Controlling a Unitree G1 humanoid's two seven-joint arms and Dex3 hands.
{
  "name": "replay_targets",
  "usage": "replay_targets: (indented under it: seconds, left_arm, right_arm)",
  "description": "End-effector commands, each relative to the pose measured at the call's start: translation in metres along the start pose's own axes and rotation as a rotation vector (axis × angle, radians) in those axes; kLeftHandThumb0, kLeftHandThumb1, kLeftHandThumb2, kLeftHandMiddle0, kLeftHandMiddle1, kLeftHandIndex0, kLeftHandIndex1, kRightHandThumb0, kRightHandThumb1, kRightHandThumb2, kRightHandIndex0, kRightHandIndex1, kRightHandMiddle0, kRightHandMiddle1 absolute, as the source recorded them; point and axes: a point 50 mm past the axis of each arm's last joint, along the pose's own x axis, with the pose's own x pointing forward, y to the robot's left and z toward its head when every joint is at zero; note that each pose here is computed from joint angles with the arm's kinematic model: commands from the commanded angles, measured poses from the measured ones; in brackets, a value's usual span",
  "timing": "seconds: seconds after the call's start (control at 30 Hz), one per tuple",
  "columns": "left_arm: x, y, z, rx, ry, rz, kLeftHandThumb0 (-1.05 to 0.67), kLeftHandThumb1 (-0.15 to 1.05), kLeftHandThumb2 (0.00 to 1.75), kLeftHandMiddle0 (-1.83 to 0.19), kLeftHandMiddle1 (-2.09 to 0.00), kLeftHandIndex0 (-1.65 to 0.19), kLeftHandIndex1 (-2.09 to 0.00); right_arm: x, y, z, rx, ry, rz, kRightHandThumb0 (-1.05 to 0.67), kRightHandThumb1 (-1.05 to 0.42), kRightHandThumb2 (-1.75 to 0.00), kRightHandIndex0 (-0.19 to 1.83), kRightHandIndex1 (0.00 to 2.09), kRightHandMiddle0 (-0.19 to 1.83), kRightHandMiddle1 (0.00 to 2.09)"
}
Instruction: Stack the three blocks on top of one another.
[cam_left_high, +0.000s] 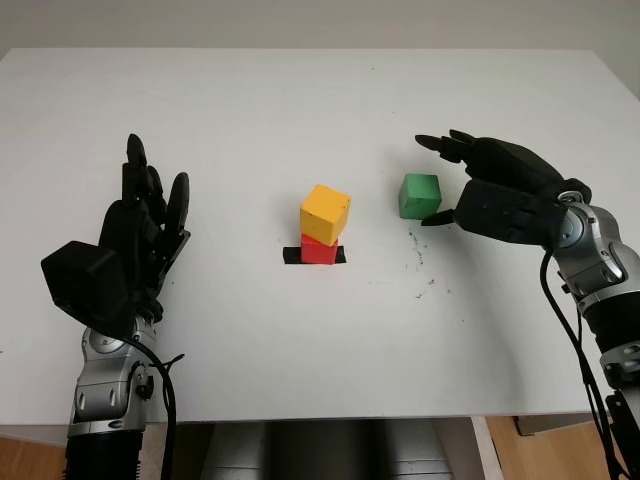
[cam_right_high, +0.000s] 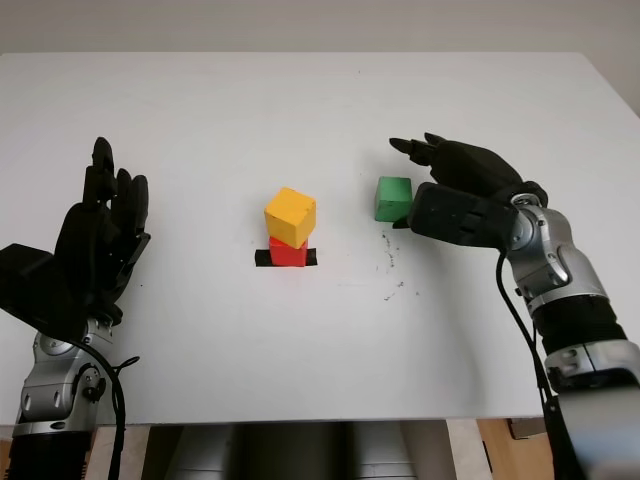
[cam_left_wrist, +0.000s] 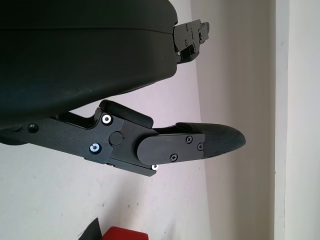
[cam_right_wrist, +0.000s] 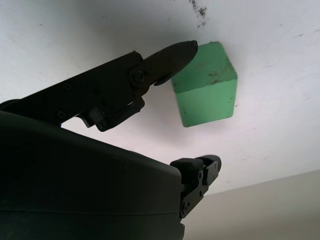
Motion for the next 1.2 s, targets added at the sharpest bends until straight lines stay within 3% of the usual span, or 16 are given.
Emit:
replay_targets:
  seconds: [0.0,0.67,1.1,1.13,1.17]
  left_arm:
    - [-0.0033,0.0022,0.0014,0.007,-0.009,-0.001,-0.69,1.05,0.45,0.19,0.00,0.19,-0.03]
    - [-0.0049,0.0027,0.0011,0.014,-0.001,0.004,-0.68,1.05,0.46,0.19,0.00,0.19,-0.01]
    - [-0.0037,0.0001,0.0005,0.010,0.001,0.004,-0.67,1.05,0.46,0.19,0.00,0.19,-0.01]
    - [-0.0036,-0.0002,0.0004,0.022,0.000,0.004,-0.68,1.05,0.46,0.19,0.00,0.19,-0.01]
    - [-0.0035,-0.0003,0.0004,0.031,0.000,0.005,-0.67,1.05,0.47,0.19,0.00,0.19,-0.01]
  right_arm:
    - [0.0002,0.0023,-0.0012,0.002,0.004,-0.010,-0.39,-0.89,-0.07,0.20,0.10,0.45,0.09]
    - [0.0016,0.0102,-0.0031,0.055,0.012,-0.049,-0.36,-0.95,-0.06,0.33,0.09,0.67,0.11]
    - [0.0039,0.0050,-0.0024,0.268,0.008,-0.007,-0.34,-0.97,-0.06,0.38,0.09,0.81,0.20]
    - [0.0036,0.0047,-0.0024,0.278,-0.006,-0.010,-0.34,-0.98,-0.06,0.40,0.09,0.80,0.28]
    - [0.0033,0.0044,-0.0024,0.284,-0.016,-0.012,-0.35,-0.98,-0.05,0.42,0.09,0.63,0.68]
